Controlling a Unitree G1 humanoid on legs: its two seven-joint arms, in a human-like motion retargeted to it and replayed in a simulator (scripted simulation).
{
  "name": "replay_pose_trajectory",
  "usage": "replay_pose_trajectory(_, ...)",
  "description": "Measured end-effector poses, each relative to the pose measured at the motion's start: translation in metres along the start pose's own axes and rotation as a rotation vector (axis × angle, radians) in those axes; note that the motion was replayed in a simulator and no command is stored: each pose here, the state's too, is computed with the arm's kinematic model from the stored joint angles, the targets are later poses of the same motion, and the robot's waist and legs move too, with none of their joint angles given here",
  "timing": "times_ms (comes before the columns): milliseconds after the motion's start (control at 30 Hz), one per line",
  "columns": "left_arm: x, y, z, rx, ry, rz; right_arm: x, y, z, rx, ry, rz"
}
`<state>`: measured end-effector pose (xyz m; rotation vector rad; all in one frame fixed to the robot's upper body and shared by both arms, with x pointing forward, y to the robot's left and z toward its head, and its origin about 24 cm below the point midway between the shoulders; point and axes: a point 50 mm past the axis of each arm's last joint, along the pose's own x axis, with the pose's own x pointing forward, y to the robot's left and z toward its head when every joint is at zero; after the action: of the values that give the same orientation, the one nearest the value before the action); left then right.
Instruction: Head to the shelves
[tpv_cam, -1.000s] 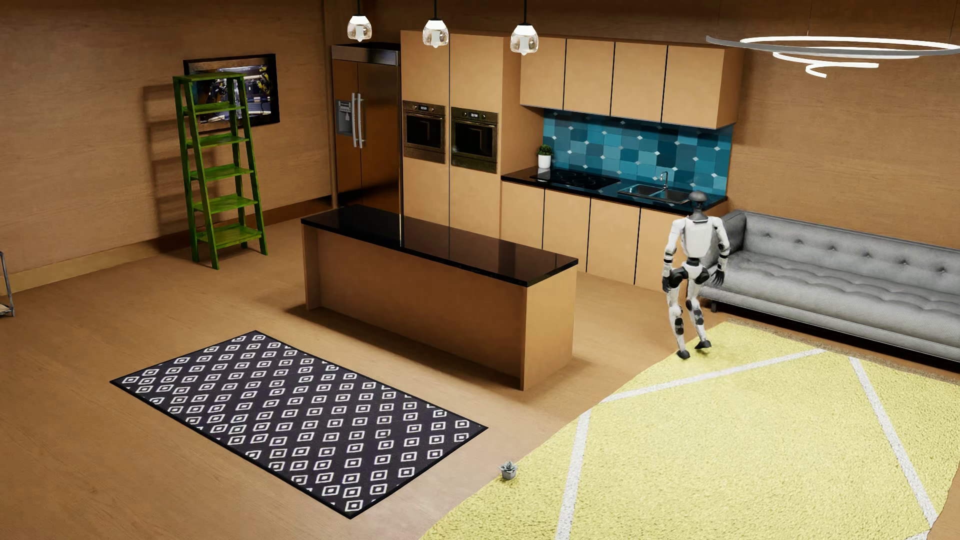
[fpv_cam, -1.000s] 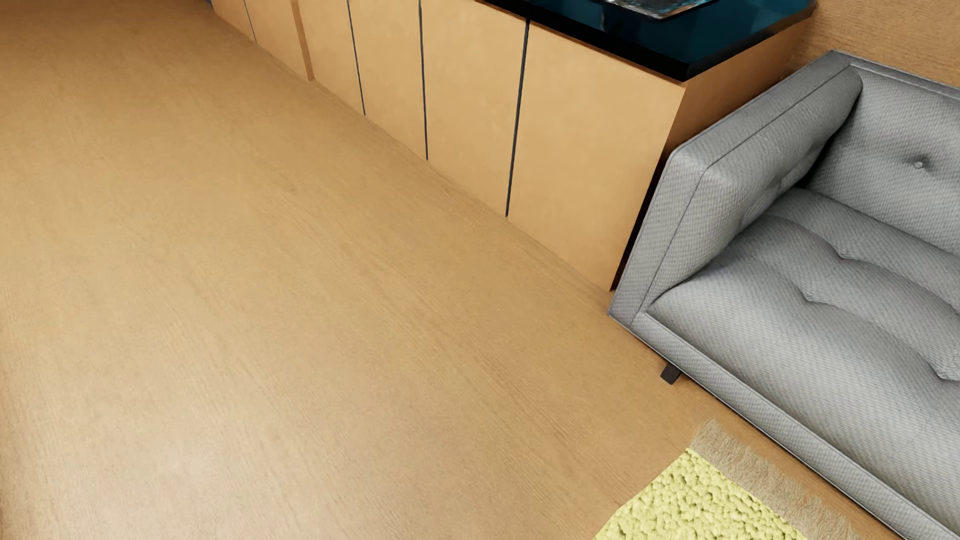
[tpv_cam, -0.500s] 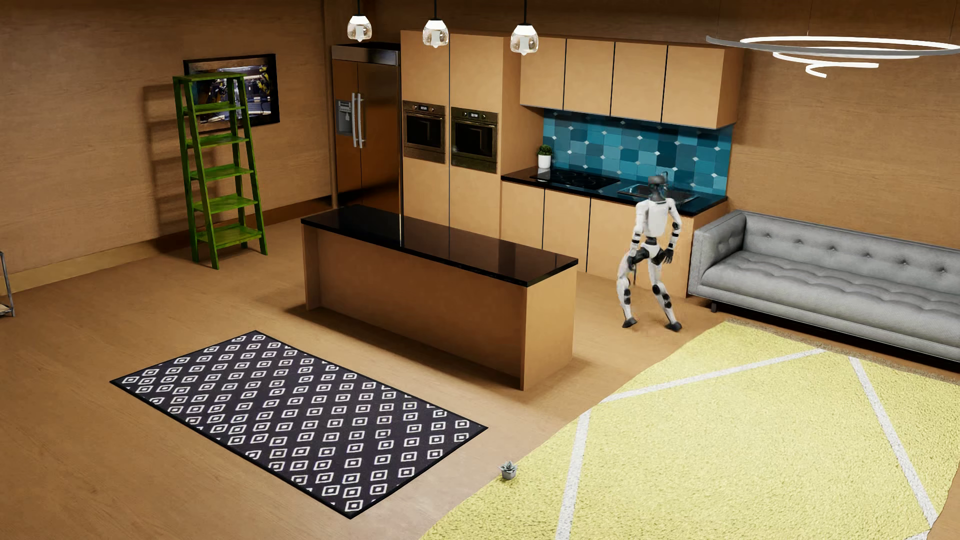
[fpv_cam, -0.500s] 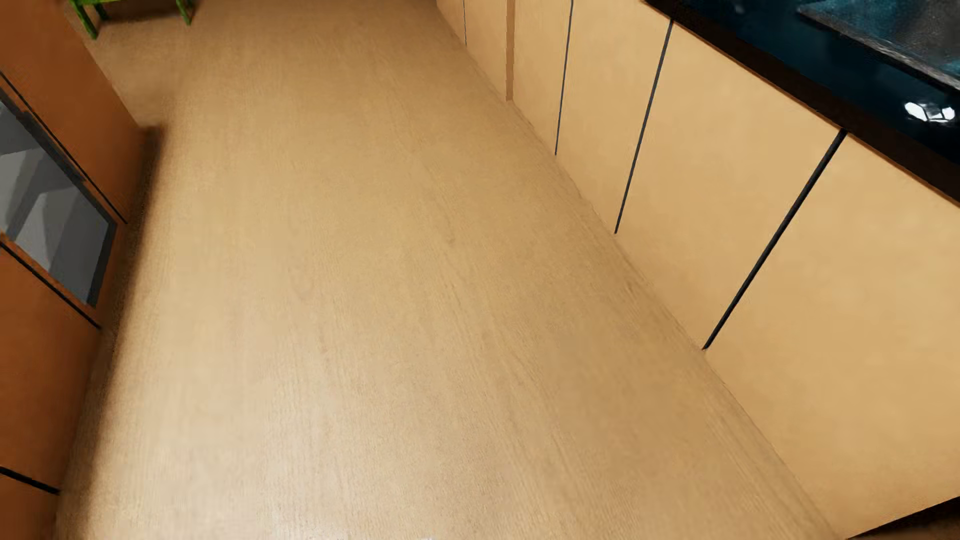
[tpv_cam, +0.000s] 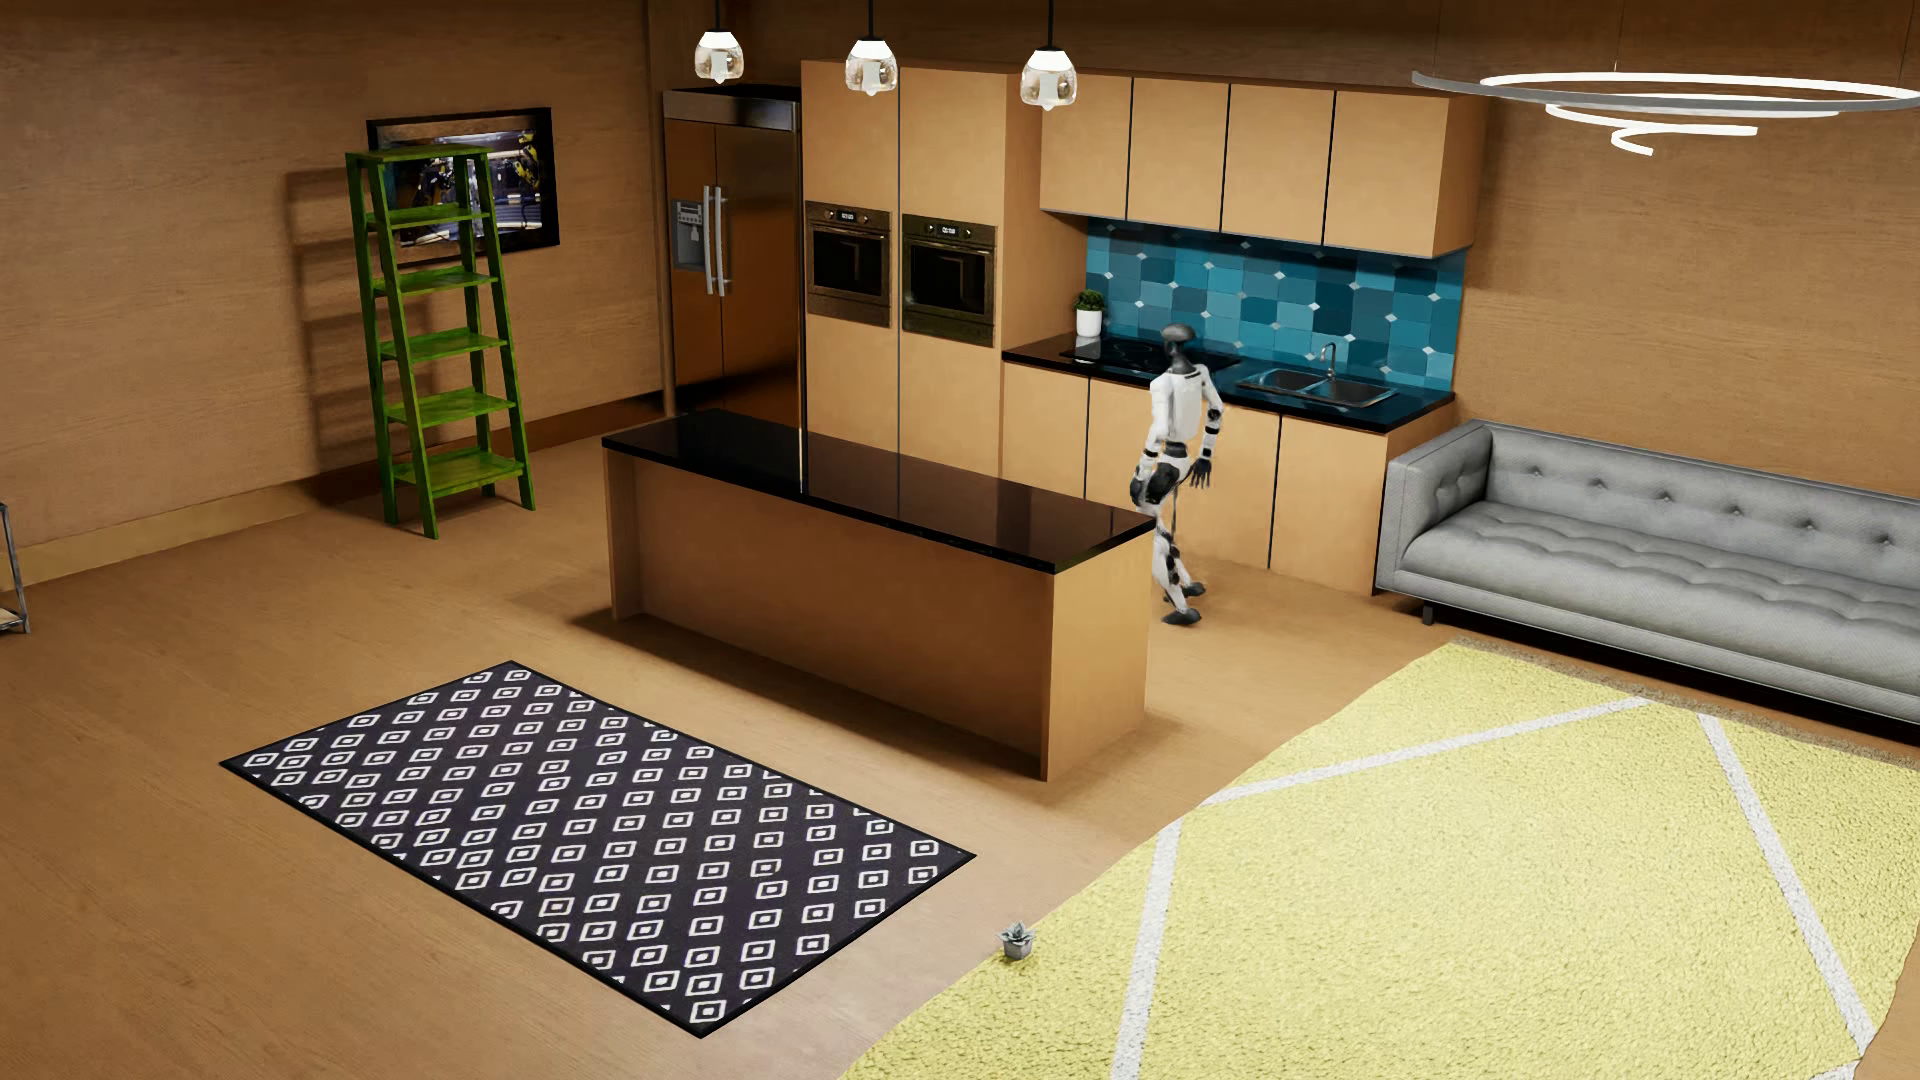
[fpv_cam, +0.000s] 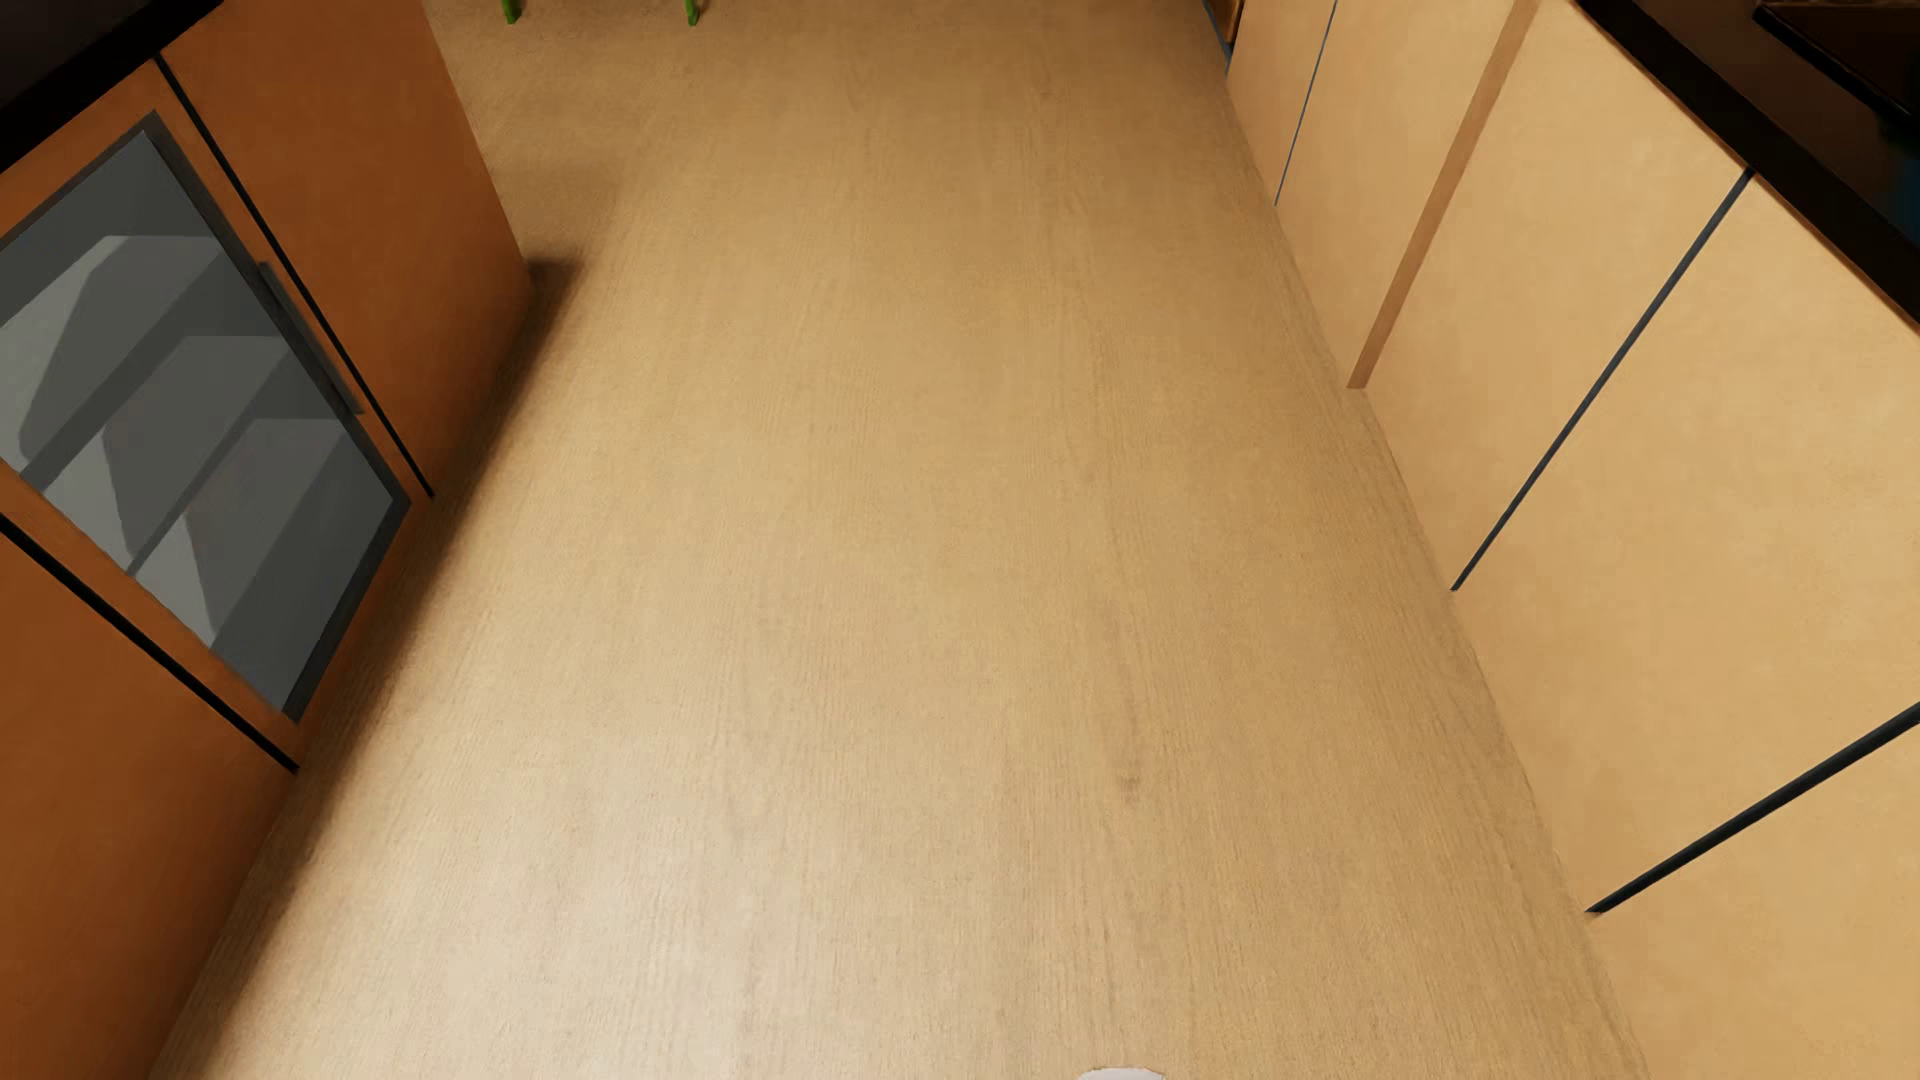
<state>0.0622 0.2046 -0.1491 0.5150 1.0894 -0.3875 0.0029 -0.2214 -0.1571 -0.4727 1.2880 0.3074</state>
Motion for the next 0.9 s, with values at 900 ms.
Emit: replay_pose_trajectory(900,-0.025,-0.051,-0.08,0.032,0.315,-0.147,0.011,-0.025,0.055,0.059,-0.151,-0.075)
